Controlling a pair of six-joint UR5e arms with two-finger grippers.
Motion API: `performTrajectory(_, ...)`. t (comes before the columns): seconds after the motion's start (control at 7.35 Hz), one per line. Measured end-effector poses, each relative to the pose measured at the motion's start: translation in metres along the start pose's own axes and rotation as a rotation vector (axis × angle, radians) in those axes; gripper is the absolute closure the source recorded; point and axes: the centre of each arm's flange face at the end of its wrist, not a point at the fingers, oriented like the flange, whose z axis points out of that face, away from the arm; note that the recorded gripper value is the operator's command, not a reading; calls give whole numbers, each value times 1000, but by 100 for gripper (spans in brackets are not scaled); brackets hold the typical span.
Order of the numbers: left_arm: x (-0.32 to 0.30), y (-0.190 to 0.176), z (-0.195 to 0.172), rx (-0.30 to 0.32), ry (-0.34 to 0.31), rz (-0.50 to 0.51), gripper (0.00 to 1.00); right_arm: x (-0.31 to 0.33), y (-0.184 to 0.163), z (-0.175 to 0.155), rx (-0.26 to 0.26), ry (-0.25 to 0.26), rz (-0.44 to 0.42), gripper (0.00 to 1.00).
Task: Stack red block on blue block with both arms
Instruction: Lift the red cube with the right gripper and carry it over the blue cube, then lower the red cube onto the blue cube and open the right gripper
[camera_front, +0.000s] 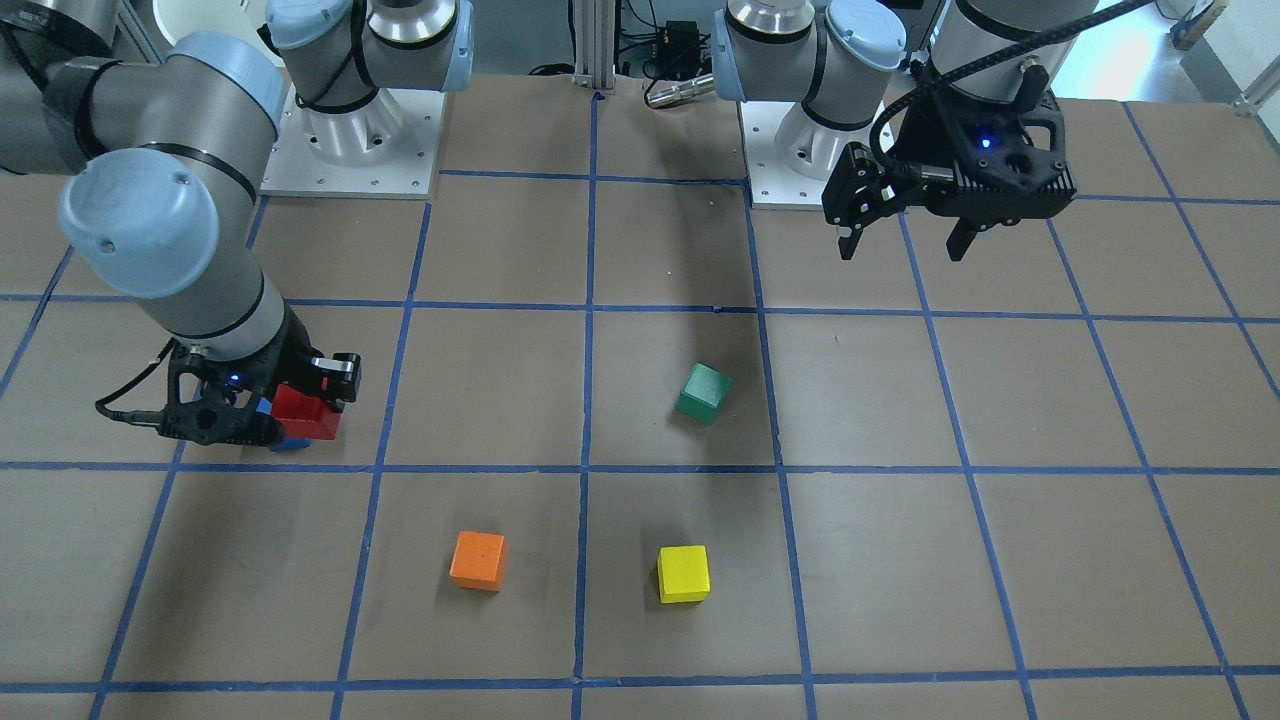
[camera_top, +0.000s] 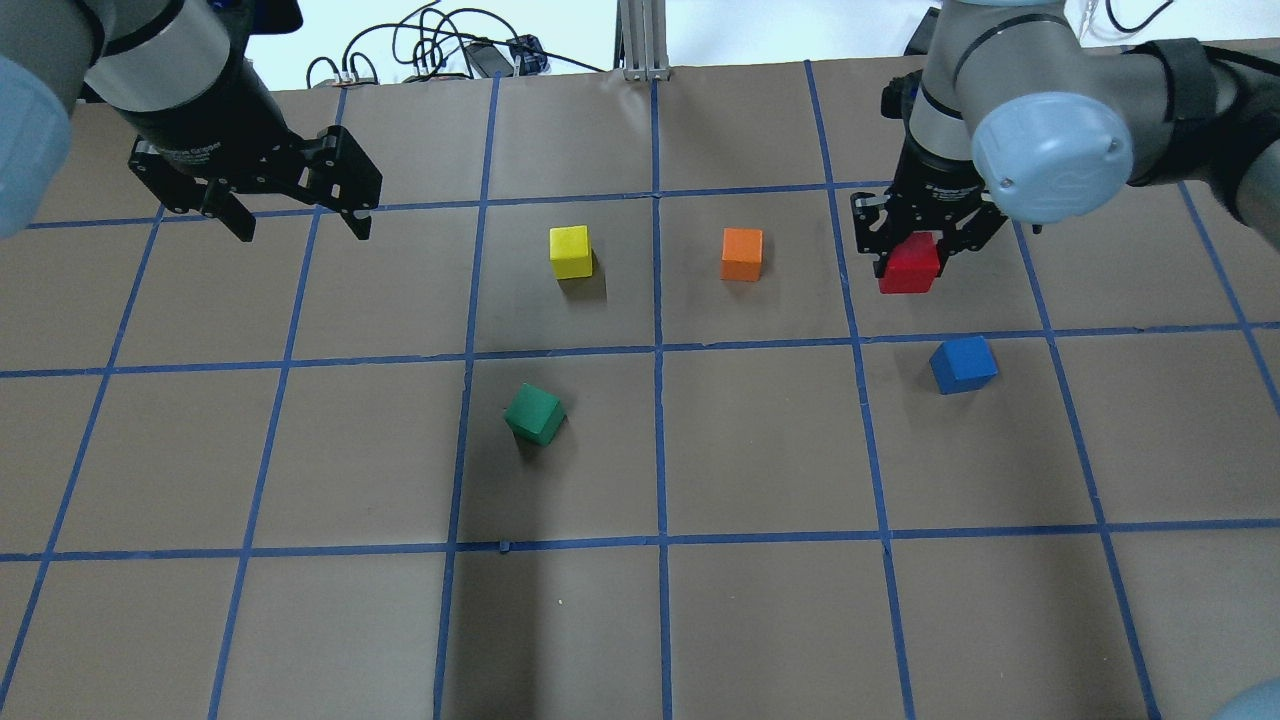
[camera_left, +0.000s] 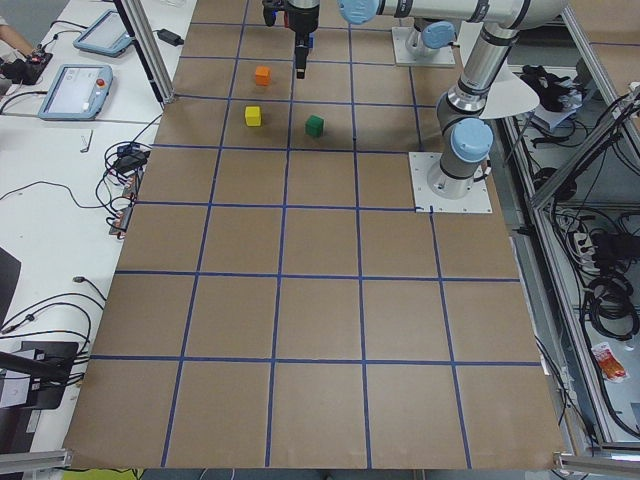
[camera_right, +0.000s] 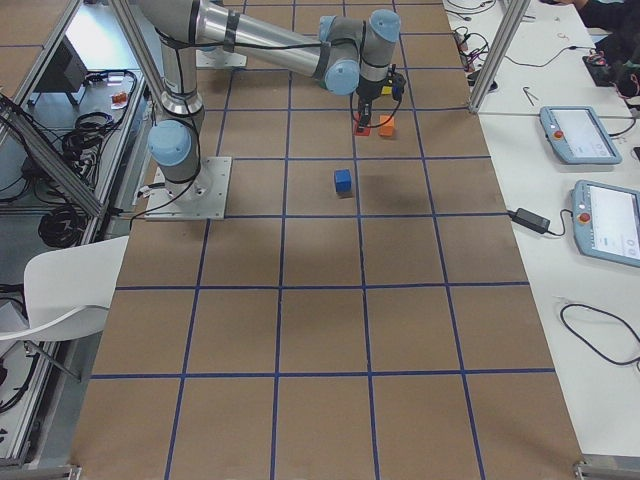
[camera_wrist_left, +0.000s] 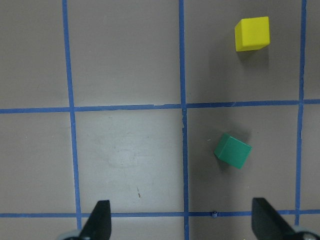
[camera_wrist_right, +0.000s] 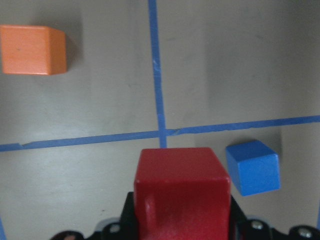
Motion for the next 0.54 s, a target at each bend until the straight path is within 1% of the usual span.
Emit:
performTrajectory(0.14,0,0,0,0,0,0,0,24,9,13,-20,-3,-19,100)
performTrajectory(0.27,0,0,0,2,0,0,0,43,17,28,-18,-7,-41,100)
performTrajectory(0.54,0,-1,0,5,1,0,0,60,29,54,19,-6,-87,100)
